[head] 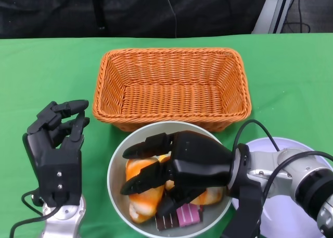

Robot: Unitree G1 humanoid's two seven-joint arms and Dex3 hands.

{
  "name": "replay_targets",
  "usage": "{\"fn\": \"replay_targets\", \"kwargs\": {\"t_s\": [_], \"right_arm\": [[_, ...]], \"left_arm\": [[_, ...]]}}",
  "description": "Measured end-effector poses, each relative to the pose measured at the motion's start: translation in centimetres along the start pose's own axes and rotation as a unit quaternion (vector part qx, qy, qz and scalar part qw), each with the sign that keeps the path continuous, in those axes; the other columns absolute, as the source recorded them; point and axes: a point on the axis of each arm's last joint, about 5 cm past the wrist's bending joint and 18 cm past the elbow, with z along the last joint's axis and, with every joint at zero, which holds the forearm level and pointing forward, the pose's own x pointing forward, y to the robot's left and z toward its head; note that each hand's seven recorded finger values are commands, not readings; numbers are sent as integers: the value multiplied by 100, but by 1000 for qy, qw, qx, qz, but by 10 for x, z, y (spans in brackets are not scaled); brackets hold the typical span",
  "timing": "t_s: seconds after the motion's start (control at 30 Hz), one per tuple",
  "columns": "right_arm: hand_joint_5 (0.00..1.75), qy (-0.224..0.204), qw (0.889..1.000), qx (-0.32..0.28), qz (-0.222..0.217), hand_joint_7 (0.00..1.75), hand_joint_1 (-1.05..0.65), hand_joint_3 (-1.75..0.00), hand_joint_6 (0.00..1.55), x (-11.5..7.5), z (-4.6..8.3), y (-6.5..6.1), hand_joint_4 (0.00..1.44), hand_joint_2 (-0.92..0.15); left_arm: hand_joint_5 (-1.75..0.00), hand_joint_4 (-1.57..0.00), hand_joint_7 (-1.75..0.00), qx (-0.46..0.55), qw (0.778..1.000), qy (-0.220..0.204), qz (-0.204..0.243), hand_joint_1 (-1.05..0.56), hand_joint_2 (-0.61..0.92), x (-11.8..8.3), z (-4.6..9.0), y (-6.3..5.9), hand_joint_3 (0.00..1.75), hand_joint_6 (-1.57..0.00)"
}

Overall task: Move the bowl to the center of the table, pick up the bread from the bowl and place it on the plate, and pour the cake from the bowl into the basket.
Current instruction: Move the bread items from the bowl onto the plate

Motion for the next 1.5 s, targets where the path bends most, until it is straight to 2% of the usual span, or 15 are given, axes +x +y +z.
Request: {"fn": "replay_targets", "kwargs": {"t_s": [0.2, 0.4, 0.53, 0.57, 0.6, 0.63, 0.67, 0.73, 0.8, 0.87, 0.97, 1.13, 1.27, 1.37, 1.5], "right_arm": [[0, -12, 1000, -28, -1, 0, -51, -1, 80, 2, -1, 4, 76, -88], [0, -15, 999, -47, -15, 2, -38, 0, 85, 3, -2, 10, 76, -84], [3, -20, 998, -53, -25, 6, -38, -1, 96, 3, -2, 14, 81, -85], [10, -25, 998, -59, -28, 7, -39, -1, 104, 3, -2, 15, 90, -86], [26, -30, 997, -65, -35, 5, -39, 0, 111, 3, -2, 16, 92, -85], [57, -36, 996, -74, -41, 3, -39, 0, 116, 3, -3, 17, 84, -84], [71, -43, 995, -81, -46, 2, -40, 0, 119, 3, -3, 17, 82, -83], [85, -49, 993, -89, -60, 2, -40, 0, 123, 2, -4, 18, 82, -81], [89, -56, 992, -88, -72, 2, -39, 0, 125, 2, -3, 20, 85, -80], [106, -59, 991, -87, -87, 2, -36, 0, 126, 2, -3, 22, 86, -82], [120, -64, 990, -85, -97, 1, -34, 0, 126, 1, -2, 24, 85, -83], [125, -68, 990, -86, -93, 0, -33, 0, 125, 2, -4, 22, 83, -84], [121, -71, 990, -81, -92, 0, -32, 0, 123, 2, -4, 21, 80, -85], [115, -73, 990, -72, -93, 1, -31, 0, 124, 2, -3, 21, 84, -83], [117, -74, 991, -56, -98, 1, -29, -1, 125, 2, -2, 20, 84, -84]], "left_arm": [[-54, -104, -68, -13, 1000, 8, 6, -6, 92, 0, 0, 2, 25, -100], [-54, -105, -70, -18, 1000, 11, 7, -10, 92, 0, -1, 2, 22, -99], [-54, -104, -70, -20, 1000, 8, -3, -13, 92, 0, -1, 3, 22, -98], [-54, -103, -70, -20, 1000, 6, -9, -14, 92, -1, -2, 3, 22, -96], [-54, -103, -69, -21, 1000, 3, -17, -14, 92, -1, -2, 4, 23, -96], [-54, -103, -69, -23, 999, -2, -25, -14, 92, -2, -2, 5, 23, -95], [-53, -102, -69, -24, 999, -6, -33, -15, 92, -2, -3, 7, 24, -94], [-53, -100, -67, -26, 998, -11, -48, -15, 92, -1, -4, 11, 25, -93], [-52, -100, -66, -27, 998, -15, -63, -16, 92, -1, -6, 16, 26, -94], [-50, -101, -61, -26, 997, -18, -74, -18, 92, 0, -7, 21, 25, -96], [-47, -101, -58, -24, 997, -13, -76, -17, 92, 0, -9, 24, 25, -97], [-47, -101, -56, -23, 997, -13, -78, -15, 92, 0, -9, 25, 26, -97], [-46, -100, -56, -23, 996, -13, -81, -15, 92, 0, -9, 25, 26, -97], [-46, -101, -56, -23, 996, -12, -80, -16, 92, 0, -9, 25, 27, -97], [-46, -102, -57, -22, 996, -9, -81, -16, 92, -1, -10, 25, 28, -98]]}}
